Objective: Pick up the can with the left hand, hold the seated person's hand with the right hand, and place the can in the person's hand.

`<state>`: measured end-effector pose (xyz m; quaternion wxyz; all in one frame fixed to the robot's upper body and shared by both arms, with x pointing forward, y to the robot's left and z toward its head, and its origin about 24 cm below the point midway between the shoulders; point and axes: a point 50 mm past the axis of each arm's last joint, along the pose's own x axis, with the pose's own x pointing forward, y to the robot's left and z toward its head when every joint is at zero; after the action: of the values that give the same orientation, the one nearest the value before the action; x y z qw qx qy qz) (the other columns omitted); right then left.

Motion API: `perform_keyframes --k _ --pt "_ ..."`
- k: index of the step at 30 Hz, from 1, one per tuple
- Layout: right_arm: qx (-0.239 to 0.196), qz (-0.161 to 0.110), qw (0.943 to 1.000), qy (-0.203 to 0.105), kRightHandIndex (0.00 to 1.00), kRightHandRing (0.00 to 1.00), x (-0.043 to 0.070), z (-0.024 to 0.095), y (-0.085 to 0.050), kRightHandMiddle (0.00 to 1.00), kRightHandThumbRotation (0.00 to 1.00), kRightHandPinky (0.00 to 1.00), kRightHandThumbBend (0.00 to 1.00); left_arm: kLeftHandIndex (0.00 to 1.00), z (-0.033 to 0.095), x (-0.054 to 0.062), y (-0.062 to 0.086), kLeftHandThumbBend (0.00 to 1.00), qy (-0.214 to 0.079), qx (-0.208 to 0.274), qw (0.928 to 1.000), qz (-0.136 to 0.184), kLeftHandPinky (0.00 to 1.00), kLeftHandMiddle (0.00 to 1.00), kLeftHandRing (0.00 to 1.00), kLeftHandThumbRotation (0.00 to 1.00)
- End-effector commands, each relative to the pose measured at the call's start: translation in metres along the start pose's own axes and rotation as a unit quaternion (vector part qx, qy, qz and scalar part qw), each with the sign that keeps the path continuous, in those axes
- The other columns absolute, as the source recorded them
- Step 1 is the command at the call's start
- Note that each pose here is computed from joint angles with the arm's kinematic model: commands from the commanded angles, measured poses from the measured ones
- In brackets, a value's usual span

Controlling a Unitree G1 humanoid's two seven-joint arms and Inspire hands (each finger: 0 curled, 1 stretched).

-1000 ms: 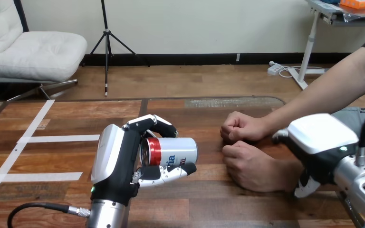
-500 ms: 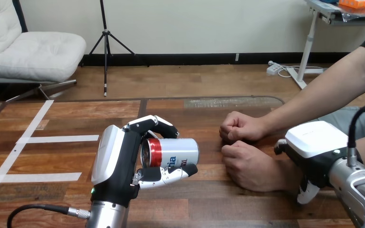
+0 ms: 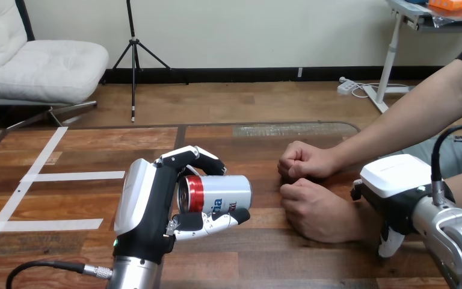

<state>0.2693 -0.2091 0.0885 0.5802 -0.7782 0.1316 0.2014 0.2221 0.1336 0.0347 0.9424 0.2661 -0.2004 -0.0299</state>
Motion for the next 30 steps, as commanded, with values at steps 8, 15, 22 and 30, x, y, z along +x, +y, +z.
perform_keyframes --k 8,15,22,30 --pt "-0.015 -0.023 0.9993 0.025 0.78 0.81 0.006 -0.004 -0.027 0.80 0.10 0.73 0.76 0.44 0.023 0.019 0.015 0.72 -0.072 -0.010 0.9963 0.045 0.31 0.41 0.36 0.00" --pt "-0.015 -0.014 0.9991 0.036 0.77 0.80 0.009 -0.004 -0.024 0.79 0.11 0.71 0.78 0.44 0.023 0.019 0.015 0.72 -0.074 -0.012 0.9963 0.043 0.31 0.41 0.36 0.00" --pt "-0.023 -0.006 0.9983 0.053 0.74 0.78 0.012 -0.004 -0.019 0.77 0.06 0.69 0.76 0.44 0.023 0.018 0.014 0.72 -0.071 -0.014 0.9965 0.042 0.31 0.41 0.36 0.00" --pt "-0.027 0.004 0.9972 0.070 0.66 0.68 0.016 -0.004 -0.015 0.70 0.01 0.60 0.70 0.44 0.023 0.017 0.015 0.71 -0.071 -0.015 0.9965 0.040 0.31 0.41 0.36 0.00"
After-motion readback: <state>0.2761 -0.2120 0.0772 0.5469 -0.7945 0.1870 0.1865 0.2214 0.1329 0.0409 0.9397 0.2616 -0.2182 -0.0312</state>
